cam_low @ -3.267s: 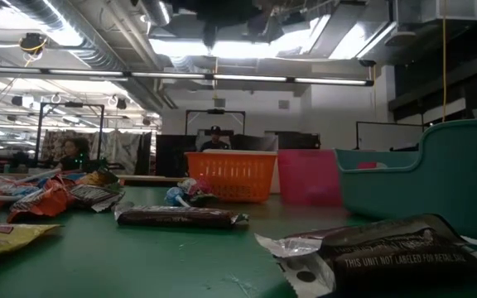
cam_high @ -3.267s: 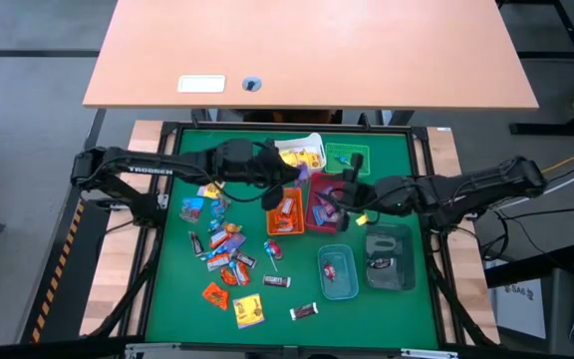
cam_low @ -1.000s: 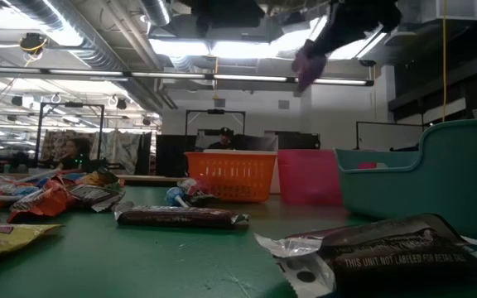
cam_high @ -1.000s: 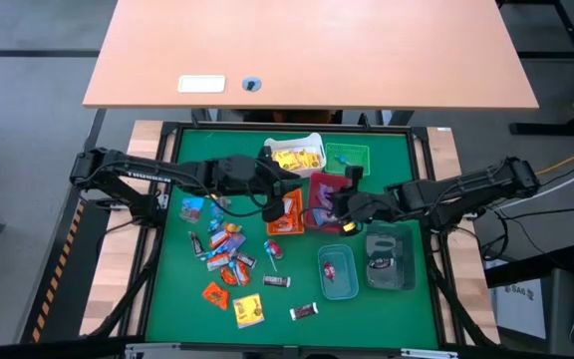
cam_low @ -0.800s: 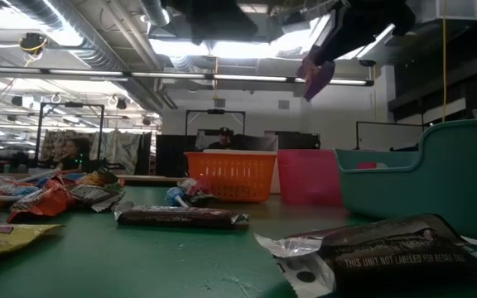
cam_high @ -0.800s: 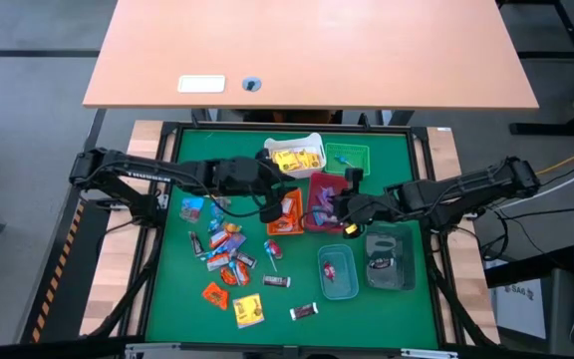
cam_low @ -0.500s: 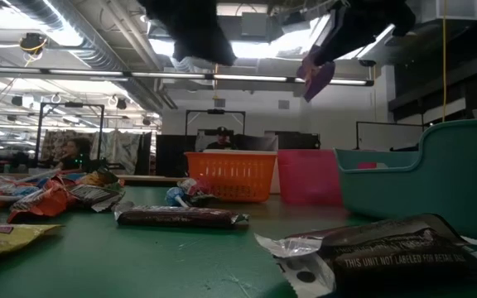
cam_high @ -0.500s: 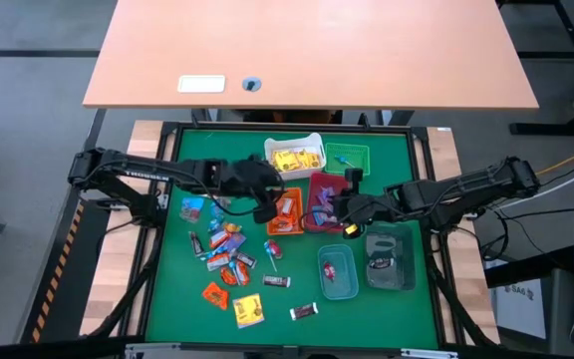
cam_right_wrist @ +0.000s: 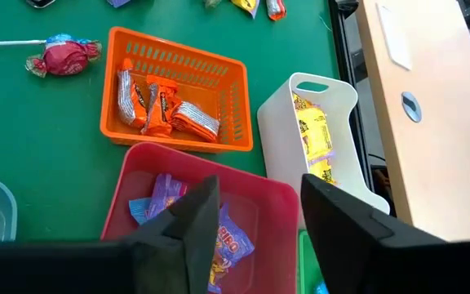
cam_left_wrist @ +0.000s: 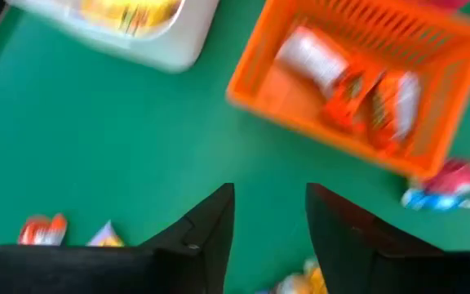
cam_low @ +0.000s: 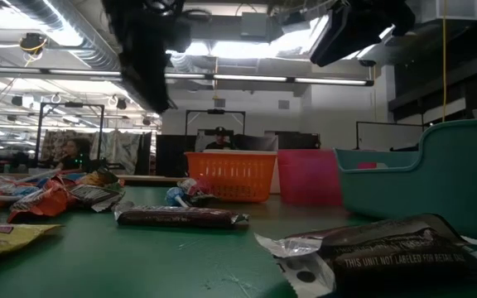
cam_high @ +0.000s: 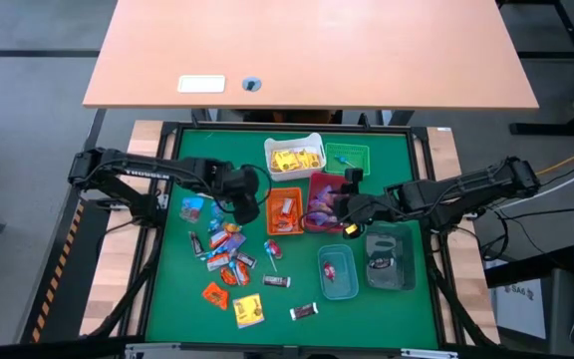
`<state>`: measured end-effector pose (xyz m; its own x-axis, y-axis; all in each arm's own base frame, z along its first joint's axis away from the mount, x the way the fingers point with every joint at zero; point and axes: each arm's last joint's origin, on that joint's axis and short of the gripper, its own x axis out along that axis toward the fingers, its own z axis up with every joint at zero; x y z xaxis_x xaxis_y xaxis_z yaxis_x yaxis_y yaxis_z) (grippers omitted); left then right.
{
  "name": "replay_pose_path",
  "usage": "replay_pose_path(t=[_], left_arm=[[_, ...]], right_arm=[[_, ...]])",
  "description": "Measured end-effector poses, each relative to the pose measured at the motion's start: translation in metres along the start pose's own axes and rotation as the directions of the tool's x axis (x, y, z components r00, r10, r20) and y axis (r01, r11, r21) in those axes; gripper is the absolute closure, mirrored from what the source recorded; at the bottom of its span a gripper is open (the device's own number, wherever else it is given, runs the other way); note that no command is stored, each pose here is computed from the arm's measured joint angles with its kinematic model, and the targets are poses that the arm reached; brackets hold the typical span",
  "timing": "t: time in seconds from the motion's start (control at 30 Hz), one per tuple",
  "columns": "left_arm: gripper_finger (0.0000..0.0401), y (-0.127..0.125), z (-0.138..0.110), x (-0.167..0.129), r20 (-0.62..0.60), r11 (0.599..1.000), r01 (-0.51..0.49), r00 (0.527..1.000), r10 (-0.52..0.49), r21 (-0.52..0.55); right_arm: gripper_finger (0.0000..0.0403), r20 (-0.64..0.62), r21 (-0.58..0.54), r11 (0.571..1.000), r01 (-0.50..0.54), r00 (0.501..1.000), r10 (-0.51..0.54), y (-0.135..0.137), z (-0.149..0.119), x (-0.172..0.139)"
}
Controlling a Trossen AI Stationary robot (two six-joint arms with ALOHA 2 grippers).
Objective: Sort candy
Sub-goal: Put the blue bag of candy into the red bin
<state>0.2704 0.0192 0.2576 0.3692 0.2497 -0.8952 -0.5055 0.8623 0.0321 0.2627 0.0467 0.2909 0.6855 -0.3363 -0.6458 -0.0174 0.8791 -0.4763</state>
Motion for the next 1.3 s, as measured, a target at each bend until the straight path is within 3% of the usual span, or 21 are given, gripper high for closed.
replay_pose_path(t=[0.2, 0.53, 0.97, 1.1, 1.3], left_arm=[[0.0220, 0.011, -0.008, 0.001, -0.100, 0.996, -0.079, 0.992, 0.075, -0.039], [0.0224, 0.017, -0.049, 0.039, -0.253, 0.996, -0.072, 0.966, 0.059, -0.044], [0.0227, 0.030, -0.095, 0.076, -0.270, 0.985, -0.175, 0.948, 0.167, -0.004], [0.0254, 0.030, -0.097, 0.077, -0.271, 0.984, -0.176, 0.948, 0.168, -0.003], [0.0340, 0.029, -0.095, 0.078, -0.263, 0.988, -0.156, 0.954, 0.147, -0.014]], right_arm=[[0.0215, 0.000, 0.001, 1.000, 0.000, 1.000, 0.000, 0.000, 0.000, 0.000], [0.0214, 0.000, 0.000, 1.000, 0.000, 1.000, 0.000, 0.000, 0.000, 0.000], [0.0214, 0.001, 0.001, 1.000, 0.000, 1.000, 0.000, 0.000, 0.000, 0.000], [0.0214, 0.001, 0.001, 1.000, 0.000, 1.000, 0.000, 0.000, 0.000, 0.000], [0.0214, 0.001, 0.001, 1.000, 0.000, 1.000, 0.000, 0.000, 0.000, 0.000]])
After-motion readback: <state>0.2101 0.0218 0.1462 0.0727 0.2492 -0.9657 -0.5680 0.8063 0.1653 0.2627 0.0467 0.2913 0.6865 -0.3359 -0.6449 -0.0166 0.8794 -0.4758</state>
